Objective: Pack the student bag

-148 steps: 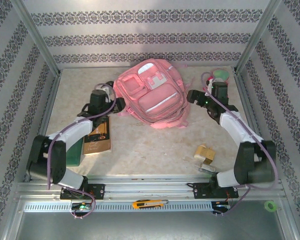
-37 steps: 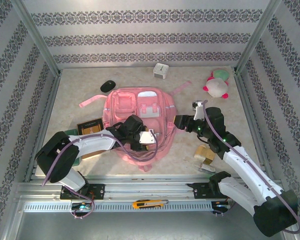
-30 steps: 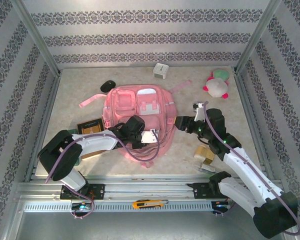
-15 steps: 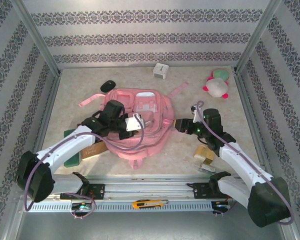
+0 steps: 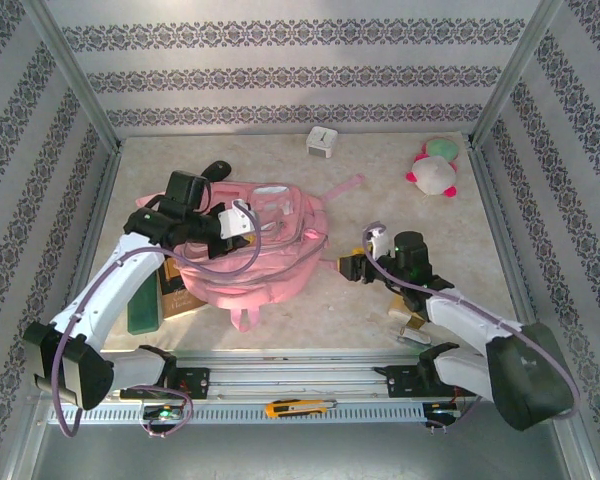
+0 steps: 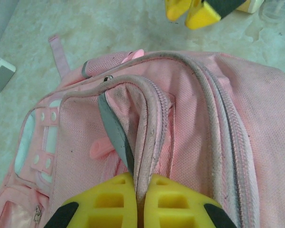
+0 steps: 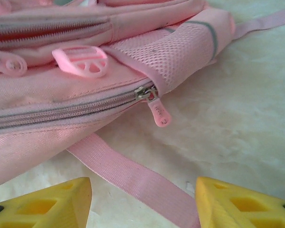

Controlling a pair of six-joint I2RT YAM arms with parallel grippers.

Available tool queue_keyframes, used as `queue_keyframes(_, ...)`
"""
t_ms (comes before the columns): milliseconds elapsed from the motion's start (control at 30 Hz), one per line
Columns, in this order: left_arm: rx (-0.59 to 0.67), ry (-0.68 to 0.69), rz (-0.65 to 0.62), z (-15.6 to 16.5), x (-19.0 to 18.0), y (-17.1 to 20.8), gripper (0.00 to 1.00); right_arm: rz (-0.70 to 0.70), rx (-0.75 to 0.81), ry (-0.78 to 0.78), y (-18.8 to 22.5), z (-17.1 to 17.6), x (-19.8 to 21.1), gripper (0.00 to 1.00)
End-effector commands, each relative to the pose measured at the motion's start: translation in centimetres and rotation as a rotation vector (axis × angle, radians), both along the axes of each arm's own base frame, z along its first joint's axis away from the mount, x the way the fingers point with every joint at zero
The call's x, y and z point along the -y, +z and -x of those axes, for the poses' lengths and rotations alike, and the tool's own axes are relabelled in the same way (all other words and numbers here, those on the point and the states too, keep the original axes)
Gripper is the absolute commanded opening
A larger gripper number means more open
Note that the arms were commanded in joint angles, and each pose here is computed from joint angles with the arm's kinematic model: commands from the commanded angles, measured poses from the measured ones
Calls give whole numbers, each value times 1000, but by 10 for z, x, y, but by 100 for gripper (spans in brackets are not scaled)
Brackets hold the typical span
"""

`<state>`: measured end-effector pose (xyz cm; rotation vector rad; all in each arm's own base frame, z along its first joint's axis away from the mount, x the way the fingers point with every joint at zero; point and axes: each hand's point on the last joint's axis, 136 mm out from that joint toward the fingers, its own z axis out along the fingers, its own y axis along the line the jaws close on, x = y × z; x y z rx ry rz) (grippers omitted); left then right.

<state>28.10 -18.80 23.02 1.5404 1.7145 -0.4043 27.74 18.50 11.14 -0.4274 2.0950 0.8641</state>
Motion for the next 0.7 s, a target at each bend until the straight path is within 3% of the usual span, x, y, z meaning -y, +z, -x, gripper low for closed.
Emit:
queue_keyframes(0,65,-95,87,4,8,33,0,6,80,13,2,-13,-8,59)
queue_keyframes(200,81,-115,101,4,7,39,0,21,87,89,-10,-32,-30,57)
queue_keyframes(500,79,-129,125,7,9,41,0,35,132,286,-29,-34,-65,55)
queue_keyframes(667,87,-115,109,4,7,36,0,21,130,335,-34,-28,-69,28)
